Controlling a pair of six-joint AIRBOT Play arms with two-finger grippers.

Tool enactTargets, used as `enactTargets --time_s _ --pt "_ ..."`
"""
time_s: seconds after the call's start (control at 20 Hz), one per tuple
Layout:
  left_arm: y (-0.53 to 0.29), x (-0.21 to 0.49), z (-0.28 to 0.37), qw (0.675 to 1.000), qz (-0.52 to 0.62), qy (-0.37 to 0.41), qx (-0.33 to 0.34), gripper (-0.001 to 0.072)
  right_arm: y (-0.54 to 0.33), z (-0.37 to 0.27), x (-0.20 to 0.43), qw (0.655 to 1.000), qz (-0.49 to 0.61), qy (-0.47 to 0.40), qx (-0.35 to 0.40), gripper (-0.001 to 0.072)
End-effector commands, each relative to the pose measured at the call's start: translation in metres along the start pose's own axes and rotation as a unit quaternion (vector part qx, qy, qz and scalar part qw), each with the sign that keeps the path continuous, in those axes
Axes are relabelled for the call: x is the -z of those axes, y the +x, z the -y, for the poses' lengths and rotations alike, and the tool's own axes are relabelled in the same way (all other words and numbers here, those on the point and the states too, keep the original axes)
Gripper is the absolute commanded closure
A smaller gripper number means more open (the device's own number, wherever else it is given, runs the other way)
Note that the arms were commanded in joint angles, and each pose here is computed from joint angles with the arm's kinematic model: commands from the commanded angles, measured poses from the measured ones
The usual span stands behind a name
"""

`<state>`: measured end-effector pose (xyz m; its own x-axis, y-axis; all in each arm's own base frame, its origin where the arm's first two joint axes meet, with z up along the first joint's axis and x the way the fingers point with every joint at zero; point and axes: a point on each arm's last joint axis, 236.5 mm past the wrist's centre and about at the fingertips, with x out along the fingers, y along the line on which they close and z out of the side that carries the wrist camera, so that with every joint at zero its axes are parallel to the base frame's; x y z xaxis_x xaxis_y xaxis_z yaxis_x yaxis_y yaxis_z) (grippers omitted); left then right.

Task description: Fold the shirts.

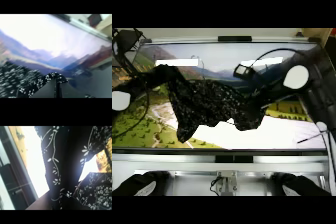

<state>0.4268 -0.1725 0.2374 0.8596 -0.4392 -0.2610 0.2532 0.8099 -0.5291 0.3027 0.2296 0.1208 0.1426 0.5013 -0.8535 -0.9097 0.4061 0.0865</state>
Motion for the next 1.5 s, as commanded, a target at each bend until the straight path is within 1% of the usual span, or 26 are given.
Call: enactTargets --time_s 0.0,0.15,0.3,0.4,0.5,0.55,0.65,0.7,0.85,0.95,1.05,1.1,1.15,1.25,1.35,1.45 --pt "-0.025 -0.036 0.093 0.993 0.045 0.049 0.094 0.0662 0.0 0.007 -0.031 0.998 0.049 0.017 0.033 0.0663" --pt "-0.063 -0.081 0.151 0.979 0.1 0.094 0.149 0.0663 -0.03 0.022 -0.053 0.994 0.088 0.032 0.064 0.0662" --pt "-0.097 -0.114 0.174 0.971 0.128 0.121 0.162 0.0664 -0.088 0.042 -0.084 0.981 0.154 0.044 0.107 0.0662" --pt "-0.097 -0.097 0.177 0.975 0.087 0.124 0.164 0.0664 -0.124 0.04 -0.104 0.972 0.197 0.032 0.122 0.0663" --pt "-0.085 -0.063 0.165 0.979 0.015 0.137 0.148 0.0662 -0.151 0.031 -0.12 0.966 0.223 0.012 0.133 0.0662" --pt "-0.08 -0.048 0.16 0.979 -0.015 0.147 0.141 0.0634 -0.161 0.026 -0.125 0.964 0.231 0.004 0.134 0.0662" --pt "-0.078 -0.037 0.162 0.977 -0.033 0.155 0.145 0.0159 -0.171 0.015 -0.129 0.962 0.241 -0.004 0.126 0.0662" --pt "-0.081 -0.039 0.166 0.975 -0.026 0.162 0.151 0.0072 -0.175 0.013 -0.129 0.962 0.243 -0.006 0.128 0.0663" --pt "-0.099 -0.057 0.183 0.958 0.017 0.232 0.169 0.0074 -0.186 0.009 -0.126 0.959 0.247 -0.011 0.14 0.0662" --pt "-0.114 -0.081 0.197 0.942 0.073 0.276 0.177 0.0074 -0.193 0.007 -0.122 0.958 0.246 -0.003 0.15 0.0663" --pt "-0.121 -0.102 0.216 0.918 0.139 0.32 0.187 0.0073 -0.188 -0.004 -0.112 0.966 0.224 0.005 0.132 0.0663" --pt "-0.121 -0.108 0.226 0.902 0.171 0.349 0.189 0.0032 -0.181 -0.008 -0.105 0.971 0.204 0.004 0.125 0.0662" --pt "-0.119 -0.113 0.236 0.89 0.198 0.364 0.192 0.0027 -0.173 -0.011 -0.102 0.975 0.188 0.004 0.118 0.0662" --pt "-0.108 -0.118 0.252 0.877 0.24 0.368 0.197 0.0028 -0.155 -0.015 -0.104 0.98 0.169 0.003 0.101 0.0662" --pt "-0.09 -0.118 0.254 0.877 0.253 0.36 0.193 0.0037 -0.139 -0.012 -0.109 0.983 0.158 0.0 0.098 0.0662" --pt "-0.07 -0.113 0.248 0.874 0.25 0.379 0.176 0.0043 -0.13 -0.009 -0.113 0.983 0.153 -0.005 0.102 0.0662"
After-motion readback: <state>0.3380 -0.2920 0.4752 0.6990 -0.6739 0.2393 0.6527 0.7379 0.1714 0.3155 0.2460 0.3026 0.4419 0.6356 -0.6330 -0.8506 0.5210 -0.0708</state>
